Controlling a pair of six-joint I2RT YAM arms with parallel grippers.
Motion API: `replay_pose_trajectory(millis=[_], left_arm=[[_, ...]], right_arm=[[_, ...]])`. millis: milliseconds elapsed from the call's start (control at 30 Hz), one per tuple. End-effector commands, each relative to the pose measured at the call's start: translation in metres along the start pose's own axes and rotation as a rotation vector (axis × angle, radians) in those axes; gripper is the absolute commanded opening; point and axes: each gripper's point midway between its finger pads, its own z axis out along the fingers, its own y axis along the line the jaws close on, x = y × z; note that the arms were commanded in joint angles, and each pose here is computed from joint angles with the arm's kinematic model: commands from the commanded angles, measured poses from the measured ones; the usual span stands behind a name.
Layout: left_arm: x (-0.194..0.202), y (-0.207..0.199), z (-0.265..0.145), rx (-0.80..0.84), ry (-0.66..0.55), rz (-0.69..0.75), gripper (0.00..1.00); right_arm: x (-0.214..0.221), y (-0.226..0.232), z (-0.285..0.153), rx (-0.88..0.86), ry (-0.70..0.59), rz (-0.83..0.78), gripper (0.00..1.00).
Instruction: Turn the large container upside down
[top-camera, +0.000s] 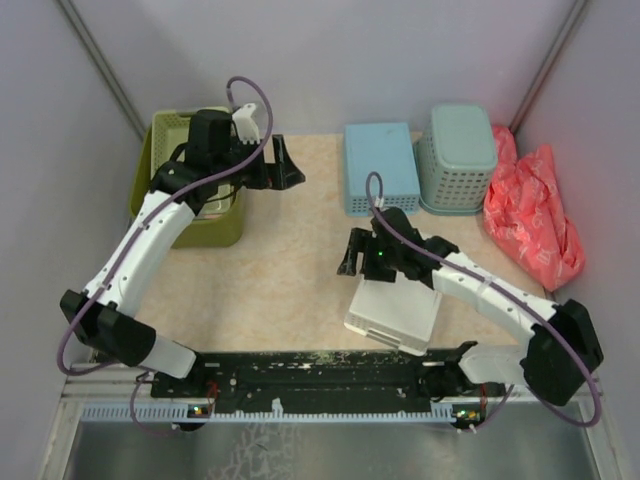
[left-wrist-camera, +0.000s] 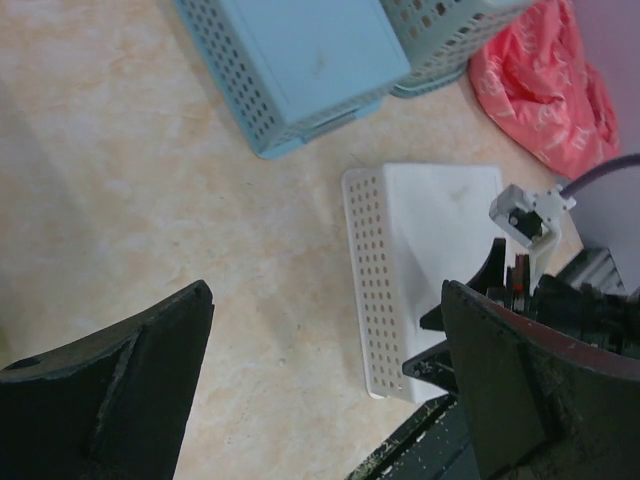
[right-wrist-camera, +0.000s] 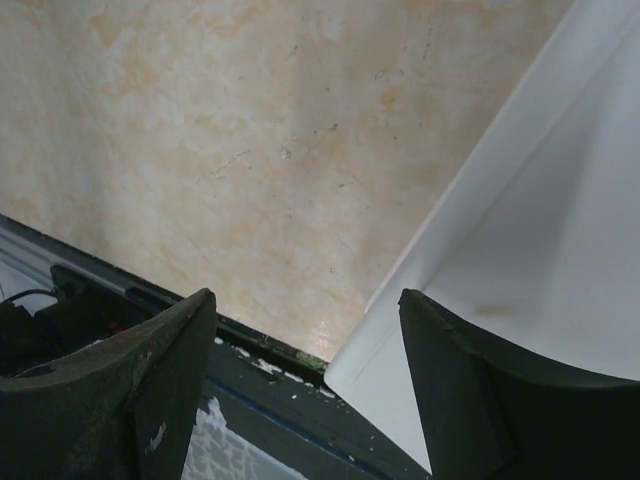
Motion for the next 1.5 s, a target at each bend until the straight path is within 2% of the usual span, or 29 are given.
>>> replay_pose_trajectory(millis=[0,133,300,500,600,667,800,967,1100,1267,1467], left_arm=[[0.006,0.044,-0.01,-0.195,-0.01,-0.076,1.0],[0.009,0.046,-0.013,-0.201,-0.009,-0.072,1.0],[0.02,0.048,-0.017,-0.2,-0.006,-0.073,1.0],[0.035,0.039,-0.017,-0.129,0.026,-0.061,1.0],[0.03,0.035,-0.013,-0.102,0.02,-0.059,1.0],[0.027,0.034,-0.01,-0.095,0.017,-0.059,1.0],[0.025,0.035,-0.007,-0.094,0.019,-0.061,1.0],[0.027,0.039,-0.007,-0.113,0.025,-0.056,1.0],[0.026,0.044,-0.009,-0.146,0.023,-0.041,1.0],[0.021,0.054,-0.012,-0.21,0.02,-0.018,1.0],[0.013,0.079,-0.018,-0.331,0.017,-0.018,1.0]], right_arm=[[-0.022,0.043,0.018,-0.074,-0.07,-0.009,0.74],[-0.009,0.045,0.053,-0.022,-0.008,-0.04,0.74],[-0.003,0.013,0.068,0.192,0.029,-0.013,0.76],[-0.006,-0.072,0.016,0.533,-0.02,-0.066,0.81],[-0.014,-0.118,-0.016,0.662,-0.048,0.005,0.81],[-0.025,-0.128,-0.031,0.669,-0.088,0.048,0.81],[-0.044,-0.103,-0.044,0.543,-0.164,0.042,0.81],[-0.039,-0.071,-0.035,0.37,-0.139,0.012,0.8],[-0.025,-0.066,-0.022,0.328,-0.098,-0.03,0.8],[-0.014,-0.089,-0.01,0.418,-0.069,-0.032,0.81],[-0.014,-0.15,-0.033,0.785,-0.073,0.049,0.84]])
